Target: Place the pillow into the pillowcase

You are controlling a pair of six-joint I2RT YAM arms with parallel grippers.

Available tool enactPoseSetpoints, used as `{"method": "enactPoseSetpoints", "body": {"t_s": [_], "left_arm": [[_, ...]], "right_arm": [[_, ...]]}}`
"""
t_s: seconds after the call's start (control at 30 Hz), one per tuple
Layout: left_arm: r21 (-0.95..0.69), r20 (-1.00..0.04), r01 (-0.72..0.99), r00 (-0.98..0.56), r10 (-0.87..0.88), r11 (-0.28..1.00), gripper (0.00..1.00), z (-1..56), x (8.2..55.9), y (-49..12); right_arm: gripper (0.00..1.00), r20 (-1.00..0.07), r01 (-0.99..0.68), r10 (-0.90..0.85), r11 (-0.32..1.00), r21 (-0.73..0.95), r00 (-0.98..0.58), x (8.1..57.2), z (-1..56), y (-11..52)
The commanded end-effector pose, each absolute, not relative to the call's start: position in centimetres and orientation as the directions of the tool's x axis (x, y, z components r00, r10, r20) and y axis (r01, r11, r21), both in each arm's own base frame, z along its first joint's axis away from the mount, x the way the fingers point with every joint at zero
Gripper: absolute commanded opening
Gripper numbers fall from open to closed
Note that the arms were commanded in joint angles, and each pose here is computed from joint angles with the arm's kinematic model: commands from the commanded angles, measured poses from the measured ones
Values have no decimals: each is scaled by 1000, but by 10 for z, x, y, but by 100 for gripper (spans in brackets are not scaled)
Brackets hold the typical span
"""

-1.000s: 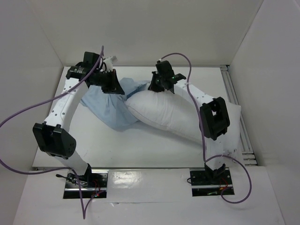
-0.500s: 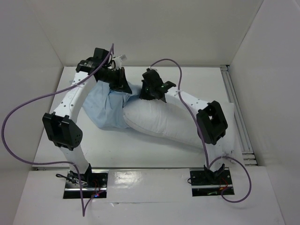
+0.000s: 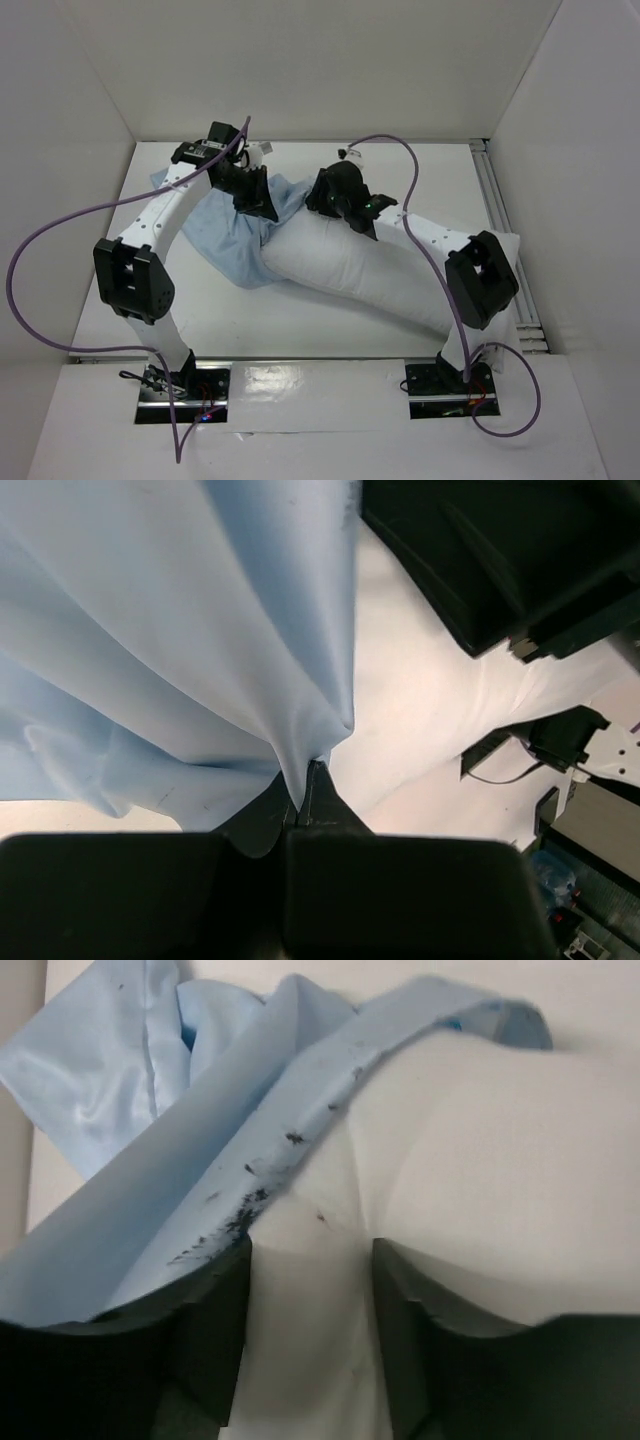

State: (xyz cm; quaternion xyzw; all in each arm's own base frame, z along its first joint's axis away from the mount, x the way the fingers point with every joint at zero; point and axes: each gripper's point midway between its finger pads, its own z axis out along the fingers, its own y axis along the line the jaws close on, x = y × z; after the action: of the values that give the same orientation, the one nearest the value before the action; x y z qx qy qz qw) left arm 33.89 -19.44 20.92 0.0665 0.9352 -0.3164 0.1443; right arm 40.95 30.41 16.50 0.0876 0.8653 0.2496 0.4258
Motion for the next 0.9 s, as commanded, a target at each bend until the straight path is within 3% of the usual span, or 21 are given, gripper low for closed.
{"method": "enactPoseSetpoints", "body": {"t_s": [0.0, 0.03, 0.07, 0.17, 0.27, 0.5, 0.67, 0.73, 0.87], "left_arm": [[-559, -384, 249, -923, 19, 791, 0, 232, 342, -193], [-554, -371, 229, -929, 9, 801, 0, 227, 344, -192], [-558, -365, 219, -931, 1, 801, 0, 228, 344, -192], [-547, -381, 204, -924, -25, 812, 0, 228, 351, -191], [-550, -376, 195, -926, -33, 812, 0, 226, 354, -192], [-549, -340, 140, -938, -68, 824, 0, 215, 357, -183], [-558, -357, 123, -929, -104, 821, 0, 220, 364, -178], [-558, -356, 115, -928, -112, 822, 0, 220, 365, -174], [-562, -367, 117, -922, -121, 819, 0, 227, 363, -174]], "right_arm": [[61, -752, -159, 354, 843, 514, -557, 423, 208, 305], [75, -758, -181, 344, 839, 513, -554, 419, 214, 305], [82, -760, -215, 328, 829, 516, -561, 408, 220, 304], [96, -788, -281, 250, 839, 467, -563, 389, 226, 303], [100, -826, -382, 113, 847, 371, -553, 362, 230, 306], [100, -872, -545, -256, 838, 15, -418, 291, 210, 321], [100, -851, -649, -398, 755, -91, -344, 252, 188, 343], [97, -846, -657, -408, 748, -94, -344, 251, 177, 350], [79, -840, -587, -430, 791, -174, -331, 272, 156, 350]]}}
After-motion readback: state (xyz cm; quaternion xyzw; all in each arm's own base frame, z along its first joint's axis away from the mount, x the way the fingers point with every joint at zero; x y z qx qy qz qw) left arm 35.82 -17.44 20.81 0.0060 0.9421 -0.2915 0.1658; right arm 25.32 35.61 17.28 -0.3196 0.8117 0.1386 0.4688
